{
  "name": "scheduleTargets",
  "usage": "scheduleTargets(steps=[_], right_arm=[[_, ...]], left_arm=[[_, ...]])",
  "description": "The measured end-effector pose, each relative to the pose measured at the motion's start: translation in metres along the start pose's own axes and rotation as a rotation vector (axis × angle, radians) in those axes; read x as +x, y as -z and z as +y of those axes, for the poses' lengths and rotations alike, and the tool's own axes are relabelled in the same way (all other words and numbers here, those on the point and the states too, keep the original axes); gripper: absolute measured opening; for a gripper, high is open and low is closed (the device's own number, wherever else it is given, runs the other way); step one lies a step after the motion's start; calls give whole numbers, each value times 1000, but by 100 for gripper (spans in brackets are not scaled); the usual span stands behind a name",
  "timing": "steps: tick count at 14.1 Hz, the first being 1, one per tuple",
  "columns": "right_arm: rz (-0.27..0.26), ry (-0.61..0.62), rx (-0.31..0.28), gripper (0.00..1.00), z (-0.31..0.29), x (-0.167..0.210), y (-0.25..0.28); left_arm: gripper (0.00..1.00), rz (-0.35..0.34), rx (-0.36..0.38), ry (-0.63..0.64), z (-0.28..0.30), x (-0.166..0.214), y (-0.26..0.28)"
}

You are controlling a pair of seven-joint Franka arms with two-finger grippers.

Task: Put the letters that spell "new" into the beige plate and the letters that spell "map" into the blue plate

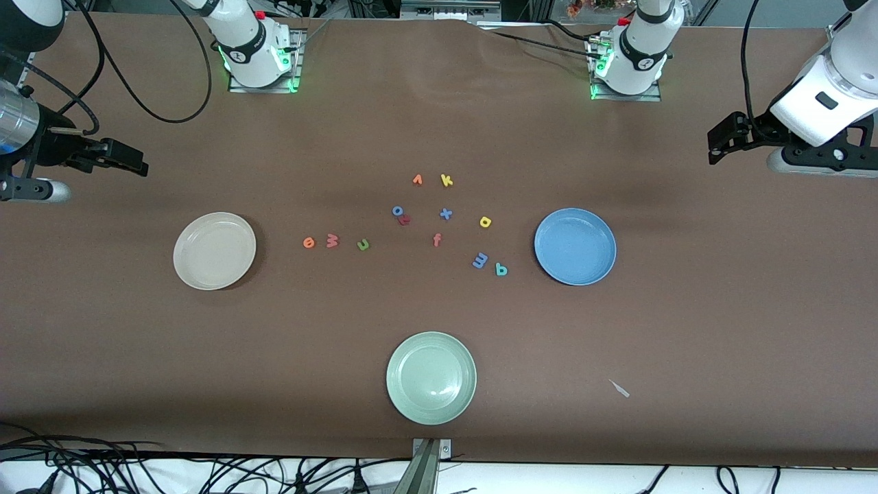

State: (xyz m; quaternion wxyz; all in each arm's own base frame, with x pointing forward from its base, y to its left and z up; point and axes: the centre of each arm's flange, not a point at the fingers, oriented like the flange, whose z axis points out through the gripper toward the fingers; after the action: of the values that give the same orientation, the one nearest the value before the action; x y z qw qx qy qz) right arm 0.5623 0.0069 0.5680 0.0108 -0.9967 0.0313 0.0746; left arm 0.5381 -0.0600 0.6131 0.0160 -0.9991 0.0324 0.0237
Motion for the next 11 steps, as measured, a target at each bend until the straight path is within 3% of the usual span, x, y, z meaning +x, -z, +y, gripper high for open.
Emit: scheduleTargets(steps=[11], right_arm=[[0,0,0,100,0,0,0]], left_arm=[[100,0,0,0,0,0,0]])
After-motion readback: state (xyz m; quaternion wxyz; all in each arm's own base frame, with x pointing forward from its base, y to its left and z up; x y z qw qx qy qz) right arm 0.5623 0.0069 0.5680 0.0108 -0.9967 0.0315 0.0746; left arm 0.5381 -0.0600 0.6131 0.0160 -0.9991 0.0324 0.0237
